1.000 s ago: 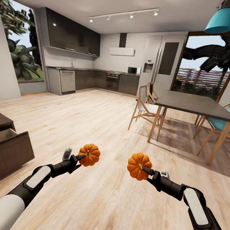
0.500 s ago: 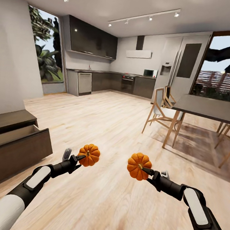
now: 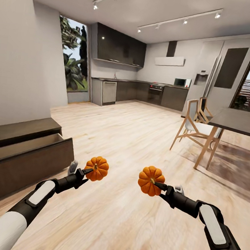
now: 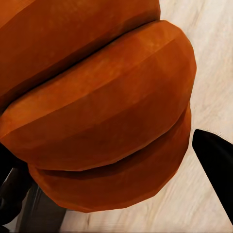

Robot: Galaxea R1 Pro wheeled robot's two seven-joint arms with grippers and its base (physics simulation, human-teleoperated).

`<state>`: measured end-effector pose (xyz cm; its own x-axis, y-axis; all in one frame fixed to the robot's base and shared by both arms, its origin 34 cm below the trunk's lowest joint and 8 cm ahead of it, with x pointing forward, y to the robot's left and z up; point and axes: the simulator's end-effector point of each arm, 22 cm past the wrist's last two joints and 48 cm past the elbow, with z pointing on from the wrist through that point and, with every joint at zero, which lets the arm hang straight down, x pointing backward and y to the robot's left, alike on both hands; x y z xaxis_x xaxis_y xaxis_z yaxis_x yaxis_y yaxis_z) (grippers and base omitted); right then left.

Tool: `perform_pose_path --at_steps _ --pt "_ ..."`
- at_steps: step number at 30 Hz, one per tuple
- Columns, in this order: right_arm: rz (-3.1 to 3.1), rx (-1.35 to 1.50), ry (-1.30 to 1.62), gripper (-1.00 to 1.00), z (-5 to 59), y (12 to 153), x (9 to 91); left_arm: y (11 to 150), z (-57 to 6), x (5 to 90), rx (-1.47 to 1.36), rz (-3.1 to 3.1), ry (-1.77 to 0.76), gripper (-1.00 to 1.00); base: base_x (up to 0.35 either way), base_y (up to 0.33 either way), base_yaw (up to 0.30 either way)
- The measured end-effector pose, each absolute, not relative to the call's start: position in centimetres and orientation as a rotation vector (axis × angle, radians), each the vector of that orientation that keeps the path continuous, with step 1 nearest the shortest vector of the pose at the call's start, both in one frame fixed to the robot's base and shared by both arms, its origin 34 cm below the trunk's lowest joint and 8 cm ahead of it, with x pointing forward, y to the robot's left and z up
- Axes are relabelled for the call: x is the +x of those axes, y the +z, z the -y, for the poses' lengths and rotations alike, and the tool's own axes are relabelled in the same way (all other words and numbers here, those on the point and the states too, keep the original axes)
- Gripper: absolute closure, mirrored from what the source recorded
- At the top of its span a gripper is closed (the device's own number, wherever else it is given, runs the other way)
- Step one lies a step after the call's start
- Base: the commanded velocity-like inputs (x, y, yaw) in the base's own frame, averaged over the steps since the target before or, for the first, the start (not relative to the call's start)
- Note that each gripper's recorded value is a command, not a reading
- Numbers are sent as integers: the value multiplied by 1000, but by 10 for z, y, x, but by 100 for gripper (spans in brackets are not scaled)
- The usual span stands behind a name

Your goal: Place each of the two pumpkins and all three candles from the living room inside a cabinet in the living room (use any cabinet), then make sure every cabinet is closed, and position the cauldron so it is next to a table in the living room.

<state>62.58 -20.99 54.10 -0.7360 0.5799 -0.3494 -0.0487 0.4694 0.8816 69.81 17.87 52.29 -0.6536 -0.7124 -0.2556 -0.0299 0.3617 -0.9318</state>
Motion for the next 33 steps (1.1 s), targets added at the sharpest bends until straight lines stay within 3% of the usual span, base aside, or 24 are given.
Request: perform_pose_path --at_steps 23,33 --pt "-2078 433 1278 100 210 546 625 529 -179 698 -634 -1957 -1327 100 1 0 286" --pt "-2073 429 1278 100 210 548 625 532 -179 698 -631 -1954 -1327 100 101 -48 286"
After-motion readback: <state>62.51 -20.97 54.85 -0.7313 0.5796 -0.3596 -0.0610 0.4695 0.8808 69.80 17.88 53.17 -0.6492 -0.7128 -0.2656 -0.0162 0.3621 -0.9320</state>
